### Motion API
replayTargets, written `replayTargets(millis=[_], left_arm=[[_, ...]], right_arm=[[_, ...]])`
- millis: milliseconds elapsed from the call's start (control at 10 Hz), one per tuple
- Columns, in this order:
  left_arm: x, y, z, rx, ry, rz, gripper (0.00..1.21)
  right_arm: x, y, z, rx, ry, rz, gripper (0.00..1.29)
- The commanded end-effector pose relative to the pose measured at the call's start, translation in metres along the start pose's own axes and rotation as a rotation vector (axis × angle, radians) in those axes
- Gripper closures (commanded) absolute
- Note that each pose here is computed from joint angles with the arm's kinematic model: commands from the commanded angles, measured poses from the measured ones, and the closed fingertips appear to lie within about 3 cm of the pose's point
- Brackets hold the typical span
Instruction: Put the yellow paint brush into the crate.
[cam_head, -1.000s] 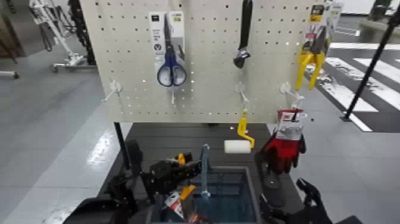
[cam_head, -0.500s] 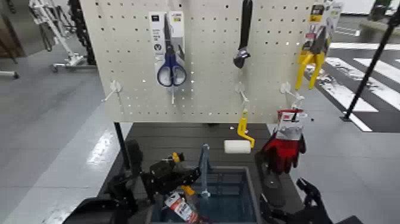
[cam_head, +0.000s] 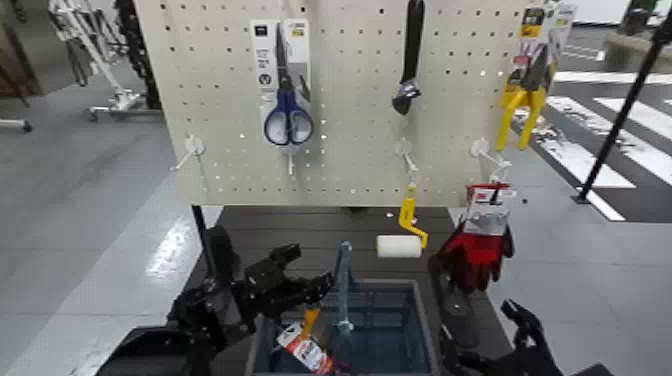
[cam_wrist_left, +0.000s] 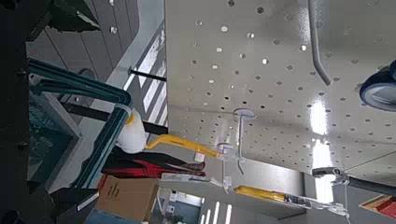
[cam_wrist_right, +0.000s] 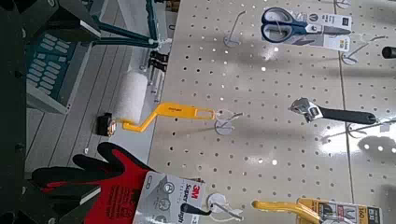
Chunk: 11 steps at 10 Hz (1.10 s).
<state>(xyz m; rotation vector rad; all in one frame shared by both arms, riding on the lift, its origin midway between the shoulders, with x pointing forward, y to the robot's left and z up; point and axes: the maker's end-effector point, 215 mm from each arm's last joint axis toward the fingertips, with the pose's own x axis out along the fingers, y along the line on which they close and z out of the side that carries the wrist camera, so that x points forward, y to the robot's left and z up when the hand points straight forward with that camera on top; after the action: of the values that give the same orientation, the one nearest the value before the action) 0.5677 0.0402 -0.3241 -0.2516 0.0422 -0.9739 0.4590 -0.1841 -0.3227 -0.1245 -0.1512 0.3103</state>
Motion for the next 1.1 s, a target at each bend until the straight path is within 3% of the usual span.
replayTargets(millis=[100, 500, 900, 1100], left_arm=[[-0.013, 0.004, 0.007, 0.133, 0.029, 0.082, 0.0], [-0.045, 0.008, 0.01, 0.222, -0.023, 0.265, 0.0], [-0.101, 0.007, 0.011, 0.287, -0.103, 0.524, 0.0], [-0.125, 0.005, 0.004, 0.327, -0.104, 0.585, 0.0]], right_arm=[[-0.001, -0.001, 0.0, -0.002, 0.0, -0.002, 0.15], [-0.006, -0.005, 0.0, -0.005, 0.005, -0.009, 0.15], [-0.011, -0.008, 0.001, -0.005, 0.008, -0.014, 0.15], [-0.015, -0.01, 0.0, -0.008, 0.011, -0.017, 0.15]])
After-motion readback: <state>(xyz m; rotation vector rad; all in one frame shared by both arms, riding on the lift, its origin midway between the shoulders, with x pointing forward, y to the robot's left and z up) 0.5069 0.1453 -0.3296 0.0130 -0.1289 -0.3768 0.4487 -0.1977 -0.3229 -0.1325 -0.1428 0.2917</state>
